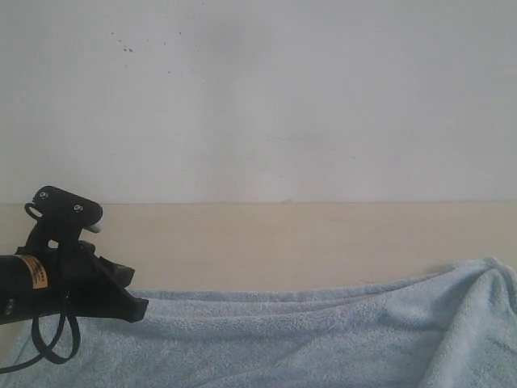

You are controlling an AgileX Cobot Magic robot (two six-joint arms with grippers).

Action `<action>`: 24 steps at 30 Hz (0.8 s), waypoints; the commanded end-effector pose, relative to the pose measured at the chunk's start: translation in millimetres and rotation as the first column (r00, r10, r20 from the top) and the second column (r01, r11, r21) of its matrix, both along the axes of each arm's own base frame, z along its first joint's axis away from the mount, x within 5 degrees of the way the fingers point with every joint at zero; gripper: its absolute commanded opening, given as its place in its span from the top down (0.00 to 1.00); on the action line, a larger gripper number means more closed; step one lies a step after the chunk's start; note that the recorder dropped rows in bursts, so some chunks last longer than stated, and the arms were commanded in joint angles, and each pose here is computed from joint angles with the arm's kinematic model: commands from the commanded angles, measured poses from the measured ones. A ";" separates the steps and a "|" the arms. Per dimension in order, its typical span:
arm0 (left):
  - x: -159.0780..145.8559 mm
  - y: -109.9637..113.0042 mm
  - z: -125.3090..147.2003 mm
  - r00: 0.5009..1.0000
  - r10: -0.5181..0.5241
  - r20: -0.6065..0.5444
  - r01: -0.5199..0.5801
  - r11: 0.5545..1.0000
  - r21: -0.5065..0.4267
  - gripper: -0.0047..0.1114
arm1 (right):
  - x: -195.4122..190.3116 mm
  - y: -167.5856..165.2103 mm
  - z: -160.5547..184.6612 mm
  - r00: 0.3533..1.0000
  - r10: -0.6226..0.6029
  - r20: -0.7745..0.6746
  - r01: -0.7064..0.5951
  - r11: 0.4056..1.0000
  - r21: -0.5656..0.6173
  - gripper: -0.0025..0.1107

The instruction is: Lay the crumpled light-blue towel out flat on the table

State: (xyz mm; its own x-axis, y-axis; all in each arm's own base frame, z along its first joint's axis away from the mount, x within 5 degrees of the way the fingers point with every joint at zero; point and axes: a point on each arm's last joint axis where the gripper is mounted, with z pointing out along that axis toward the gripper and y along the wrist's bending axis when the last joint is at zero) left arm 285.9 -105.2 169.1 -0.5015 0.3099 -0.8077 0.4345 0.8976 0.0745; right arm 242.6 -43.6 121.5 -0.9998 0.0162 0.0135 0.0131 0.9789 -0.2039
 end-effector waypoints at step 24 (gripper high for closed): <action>1.0 0.6 1.2 1.000 -0.012 0.012 0.012 1.000 0.018 0.93 | -36.6 -21.9 -3.2 0.977 -0.163 -0.140 0.117 0.950 -0.289 0.97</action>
State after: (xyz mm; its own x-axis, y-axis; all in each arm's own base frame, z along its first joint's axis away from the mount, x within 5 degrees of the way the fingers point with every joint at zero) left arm 285.8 -105.1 169.0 -0.4957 0.3250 -0.8054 0.4426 0.8924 0.0877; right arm 201.6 -63.3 116.0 -0.9660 0.1650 0.1988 0.0540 0.8815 -0.4691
